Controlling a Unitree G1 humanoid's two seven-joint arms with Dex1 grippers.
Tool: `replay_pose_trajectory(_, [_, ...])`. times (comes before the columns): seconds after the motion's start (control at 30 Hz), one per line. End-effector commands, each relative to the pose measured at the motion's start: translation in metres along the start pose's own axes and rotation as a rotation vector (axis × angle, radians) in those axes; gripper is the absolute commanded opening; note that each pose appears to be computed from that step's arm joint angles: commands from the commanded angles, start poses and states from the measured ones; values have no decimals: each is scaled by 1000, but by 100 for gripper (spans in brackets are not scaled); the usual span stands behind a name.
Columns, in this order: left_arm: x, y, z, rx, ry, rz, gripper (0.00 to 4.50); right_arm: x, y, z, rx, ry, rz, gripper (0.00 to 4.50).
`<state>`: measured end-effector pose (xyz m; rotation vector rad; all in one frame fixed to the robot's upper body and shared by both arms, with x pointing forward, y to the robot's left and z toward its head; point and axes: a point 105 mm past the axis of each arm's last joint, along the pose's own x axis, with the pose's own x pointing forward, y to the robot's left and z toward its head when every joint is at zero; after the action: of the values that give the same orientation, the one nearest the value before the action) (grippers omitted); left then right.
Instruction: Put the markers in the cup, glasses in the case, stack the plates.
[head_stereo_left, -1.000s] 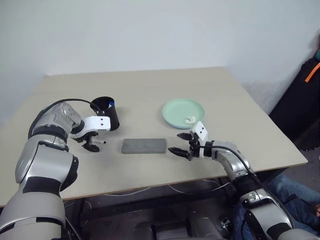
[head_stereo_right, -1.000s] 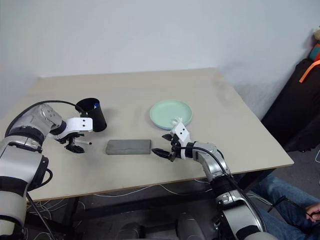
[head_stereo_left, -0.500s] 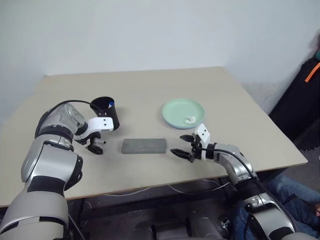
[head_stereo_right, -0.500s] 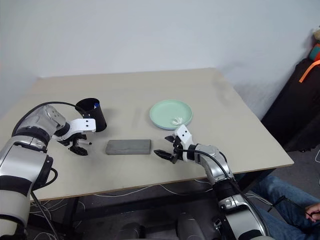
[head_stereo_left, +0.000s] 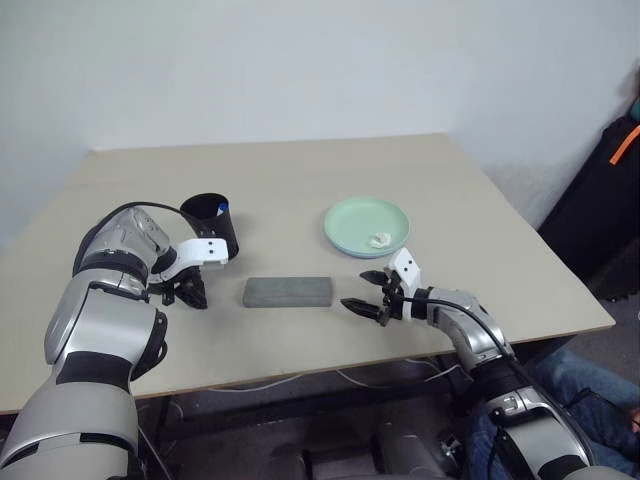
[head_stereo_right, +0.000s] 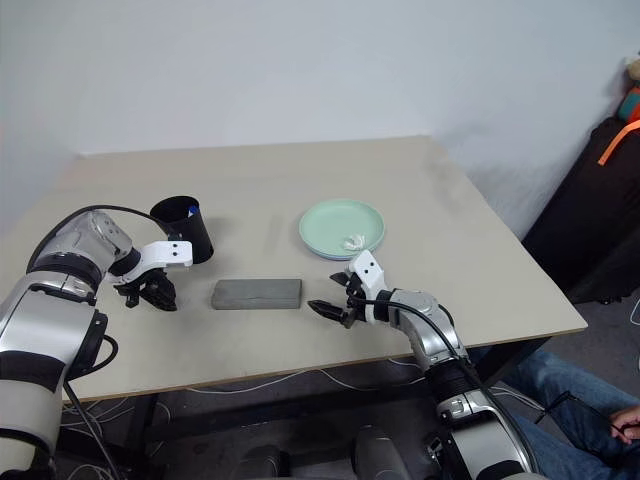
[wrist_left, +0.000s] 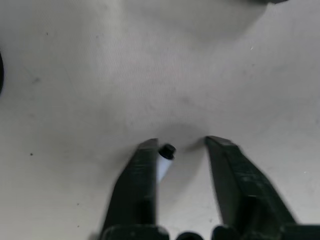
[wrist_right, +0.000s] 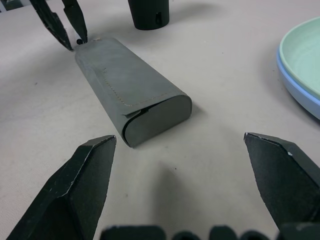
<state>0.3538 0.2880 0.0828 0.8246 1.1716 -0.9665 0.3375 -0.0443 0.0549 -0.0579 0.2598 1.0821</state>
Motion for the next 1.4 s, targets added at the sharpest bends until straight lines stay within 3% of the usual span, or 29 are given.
replay_pose_trajectory(0.03, [-14,7,16,25,-89,39,156,2,-2,20,-42,-51,3,445])
replay_pose_trajectory(0.27, [-24,14,10,96,-52,104,156,3,-3,20,-43,-46,8,445])
replay_pose_trajectory(0.57, [-24,13,-27,150,157,115,156,6,-4,21,-45,-50,9,445])
replay_pose_trajectory(0.73, [-19,10,-36,148,213,90,156,6,-3,20,-44,-52,7,445])
replay_pose_trajectory(1.4, [-18,15,-8,211,161,113,156,0,-3,16,-35,-54,-21,445])
